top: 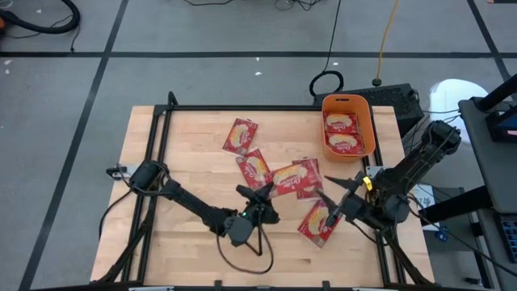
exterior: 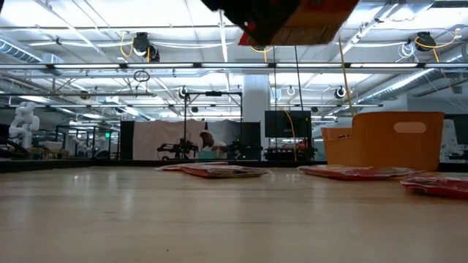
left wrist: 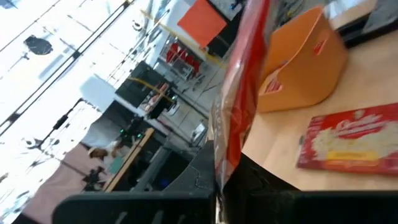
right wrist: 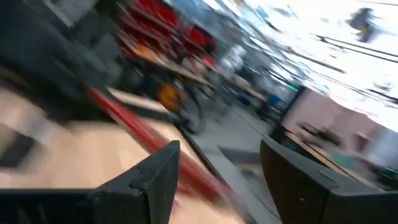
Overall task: Sort popcorn bags into baskets
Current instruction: Put the red popcorn bag into the orange container
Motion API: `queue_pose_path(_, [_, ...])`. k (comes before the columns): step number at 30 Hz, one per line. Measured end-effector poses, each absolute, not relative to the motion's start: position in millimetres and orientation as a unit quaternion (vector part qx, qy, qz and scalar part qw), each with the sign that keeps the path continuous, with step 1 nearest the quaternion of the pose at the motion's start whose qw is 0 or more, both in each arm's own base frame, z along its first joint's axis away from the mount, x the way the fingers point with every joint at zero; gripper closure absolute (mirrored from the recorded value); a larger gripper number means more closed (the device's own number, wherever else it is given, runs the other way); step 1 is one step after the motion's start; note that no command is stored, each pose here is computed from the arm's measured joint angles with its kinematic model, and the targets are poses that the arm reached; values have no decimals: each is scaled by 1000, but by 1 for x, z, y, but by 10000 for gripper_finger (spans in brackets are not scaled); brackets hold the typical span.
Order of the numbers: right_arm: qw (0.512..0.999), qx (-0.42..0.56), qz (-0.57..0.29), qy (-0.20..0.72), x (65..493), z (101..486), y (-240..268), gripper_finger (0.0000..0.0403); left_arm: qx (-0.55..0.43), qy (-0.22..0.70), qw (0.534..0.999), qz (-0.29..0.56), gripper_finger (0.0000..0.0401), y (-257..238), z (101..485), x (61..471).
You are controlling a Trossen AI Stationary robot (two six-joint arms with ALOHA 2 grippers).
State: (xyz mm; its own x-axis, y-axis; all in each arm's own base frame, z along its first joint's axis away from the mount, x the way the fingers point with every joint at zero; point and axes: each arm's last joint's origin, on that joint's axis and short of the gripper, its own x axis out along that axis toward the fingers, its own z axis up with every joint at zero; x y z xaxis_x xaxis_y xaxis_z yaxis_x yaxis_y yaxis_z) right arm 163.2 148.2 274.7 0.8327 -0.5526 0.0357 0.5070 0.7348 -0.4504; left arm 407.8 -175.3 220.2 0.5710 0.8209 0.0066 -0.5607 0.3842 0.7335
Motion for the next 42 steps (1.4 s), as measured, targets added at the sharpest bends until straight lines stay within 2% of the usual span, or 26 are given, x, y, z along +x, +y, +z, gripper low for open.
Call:
queue_pose_path(4, [953,-201,-228,3,171,288,155,190,353,190,806,435,396,-163,217,413])
queue_pose_path(7, [948,-221,-226,14,180,295,161,190,357,186,812,422,397,-157,217,417])
queue_pose_path(10, [942,-243,-229,31,189,308,171,190,356,175,831,389,393,-150,213,422])
queue_pose_path(12, [950,-222,-218,28,195,318,178,190,339,165,854,359,393,-145,209,426])
queue_pose_path(17, [994,-92,-47,-28,210,320,188,191,265,171,900,302,396,-133,193,431])
queue_pose_path(25, [987,-42,-67,140,219,270,176,191,219,220,914,261,397,-136,175,425])
queue_pose_path(28, [972,-22,-64,224,213,251,170,191,209,222,920,247,393,-139,174,424])
queue_pose_path(32, [930,73,-23,359,207,240,164,197,208,224,921,242,396,-140,173,423])
queue_pose_path(34, [911,120,25,394,208,239,168,202,203,227,922,238,397,-140,172,423])
queue_pose_path(38, [891,173,142,394,210,252,184,208,194,234,922,240,392,-139,170,422])
queue_pose_path(40, [884,173,140,412,209,264,185,212,191,239,921,242,393,-138,169,422])
queue_pose_path(42, [878,143,91,447,205,276,179,216,190,243,920,241,397,-138,168,421])
